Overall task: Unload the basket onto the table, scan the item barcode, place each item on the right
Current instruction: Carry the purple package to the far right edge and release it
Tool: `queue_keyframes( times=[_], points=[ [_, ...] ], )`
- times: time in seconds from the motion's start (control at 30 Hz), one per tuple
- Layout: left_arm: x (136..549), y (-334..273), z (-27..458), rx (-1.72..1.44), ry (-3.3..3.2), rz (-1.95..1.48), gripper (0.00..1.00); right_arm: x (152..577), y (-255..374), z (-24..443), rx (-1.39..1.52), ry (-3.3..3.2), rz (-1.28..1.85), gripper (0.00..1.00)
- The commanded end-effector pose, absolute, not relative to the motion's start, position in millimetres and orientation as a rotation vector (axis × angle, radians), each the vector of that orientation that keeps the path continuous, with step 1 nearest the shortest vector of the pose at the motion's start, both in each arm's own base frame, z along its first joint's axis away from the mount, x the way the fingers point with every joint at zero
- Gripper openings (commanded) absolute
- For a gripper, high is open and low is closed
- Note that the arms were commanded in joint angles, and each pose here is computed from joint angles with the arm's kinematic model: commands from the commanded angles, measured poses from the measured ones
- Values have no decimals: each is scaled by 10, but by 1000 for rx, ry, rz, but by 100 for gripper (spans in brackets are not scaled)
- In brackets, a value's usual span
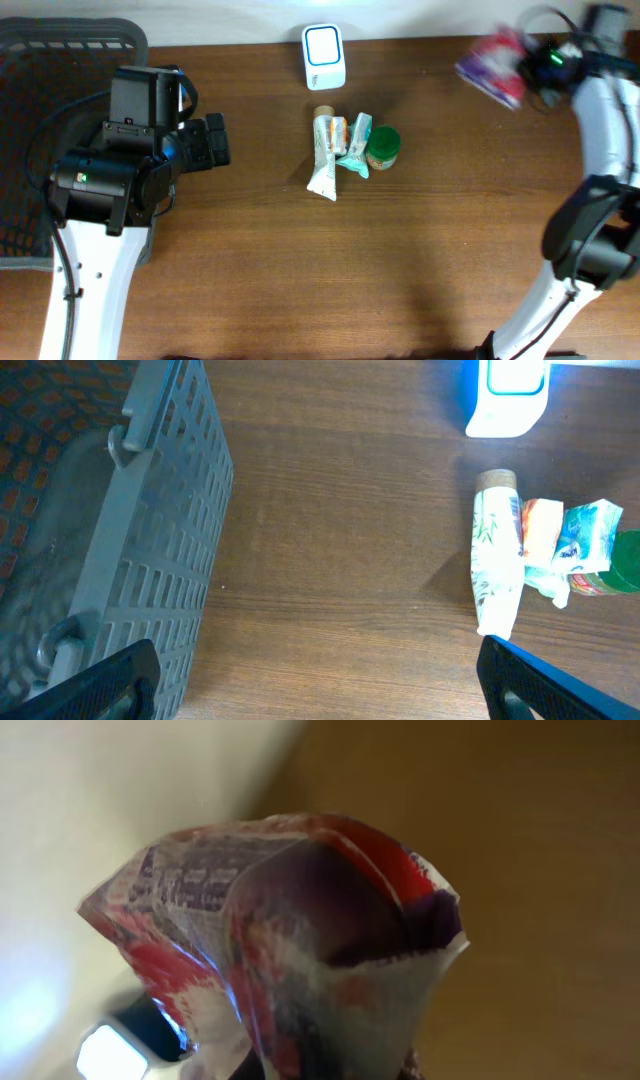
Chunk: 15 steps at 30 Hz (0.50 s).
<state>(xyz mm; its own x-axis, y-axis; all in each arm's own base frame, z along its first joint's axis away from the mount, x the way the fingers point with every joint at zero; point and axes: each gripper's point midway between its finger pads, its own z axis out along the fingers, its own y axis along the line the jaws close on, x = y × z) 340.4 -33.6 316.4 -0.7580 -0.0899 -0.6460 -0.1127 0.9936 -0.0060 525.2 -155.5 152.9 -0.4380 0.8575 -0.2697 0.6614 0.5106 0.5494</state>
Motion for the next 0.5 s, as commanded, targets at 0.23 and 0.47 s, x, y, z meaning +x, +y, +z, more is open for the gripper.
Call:
queue_keyframes(
  times=[0.23, 0.47],
  points=[
    [3409, -301, 3168, -132, 2432, 68, 99, 4085, -3333, 1290, 1684, 2056, -15, 4],
    [3409, -301, 3168, -132, 2432, 68, 99, 3948, -3760, 1109, 1742, 1953, 59, 4]
  ],
)
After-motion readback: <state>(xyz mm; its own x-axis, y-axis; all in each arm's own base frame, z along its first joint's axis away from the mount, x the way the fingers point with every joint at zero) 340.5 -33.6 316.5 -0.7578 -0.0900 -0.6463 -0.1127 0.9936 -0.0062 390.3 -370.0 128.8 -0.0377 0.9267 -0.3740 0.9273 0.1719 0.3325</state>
